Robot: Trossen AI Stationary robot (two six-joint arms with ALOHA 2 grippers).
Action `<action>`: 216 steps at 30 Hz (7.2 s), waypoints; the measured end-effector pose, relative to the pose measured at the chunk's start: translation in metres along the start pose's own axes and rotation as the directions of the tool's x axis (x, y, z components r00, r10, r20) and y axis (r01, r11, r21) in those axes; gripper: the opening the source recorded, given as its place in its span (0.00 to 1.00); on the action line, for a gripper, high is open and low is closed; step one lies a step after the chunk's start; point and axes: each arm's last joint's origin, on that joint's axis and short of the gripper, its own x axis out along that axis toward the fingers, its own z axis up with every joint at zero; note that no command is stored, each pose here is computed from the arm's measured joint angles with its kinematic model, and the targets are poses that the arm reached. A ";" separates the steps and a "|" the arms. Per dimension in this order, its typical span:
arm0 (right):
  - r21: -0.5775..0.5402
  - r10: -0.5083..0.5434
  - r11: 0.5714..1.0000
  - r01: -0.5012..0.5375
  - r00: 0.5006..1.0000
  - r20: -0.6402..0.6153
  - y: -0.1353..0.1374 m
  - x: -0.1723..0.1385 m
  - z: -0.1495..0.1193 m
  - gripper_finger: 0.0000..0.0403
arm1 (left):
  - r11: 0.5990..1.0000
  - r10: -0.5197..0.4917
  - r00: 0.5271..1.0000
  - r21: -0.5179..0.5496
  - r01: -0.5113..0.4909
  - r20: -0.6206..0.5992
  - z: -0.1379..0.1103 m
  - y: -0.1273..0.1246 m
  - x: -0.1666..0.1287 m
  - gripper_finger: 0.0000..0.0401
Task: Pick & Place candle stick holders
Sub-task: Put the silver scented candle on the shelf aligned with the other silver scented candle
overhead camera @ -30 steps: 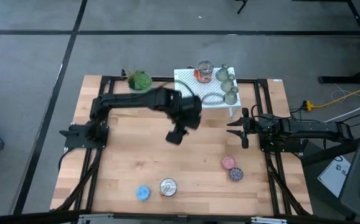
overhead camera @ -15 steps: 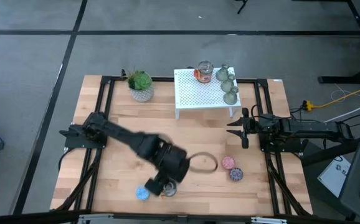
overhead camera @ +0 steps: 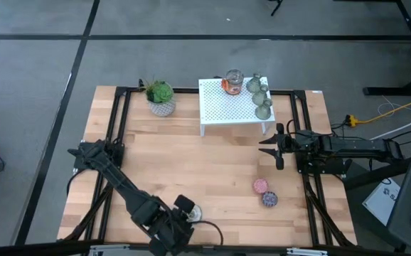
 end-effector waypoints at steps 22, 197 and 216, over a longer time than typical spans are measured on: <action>0.000 0.000 1.000 0.000 1.000 0.000 0.000 0.000 0.000 0.34 | 0.974 0.191 0.971 0.154 -0.168 -0.145 -0.039 0.007 0.072 0.33; 0.000 0.000 1.000 0.000 1.000 0.000 0.000 0.000 0.000 0.34 | 0.824 0.514 0.802 0.084 -0.560 0.306 -0.075 0.395 -0.043 0.00; 0.000 0.000 1.000 0.000 1.000 -0.001 0.000 0.000 0.000 0.34 | 0.822 0.556 0.810 0.019 -0.569 0.186 -0.096 0.384 -0.080 0.06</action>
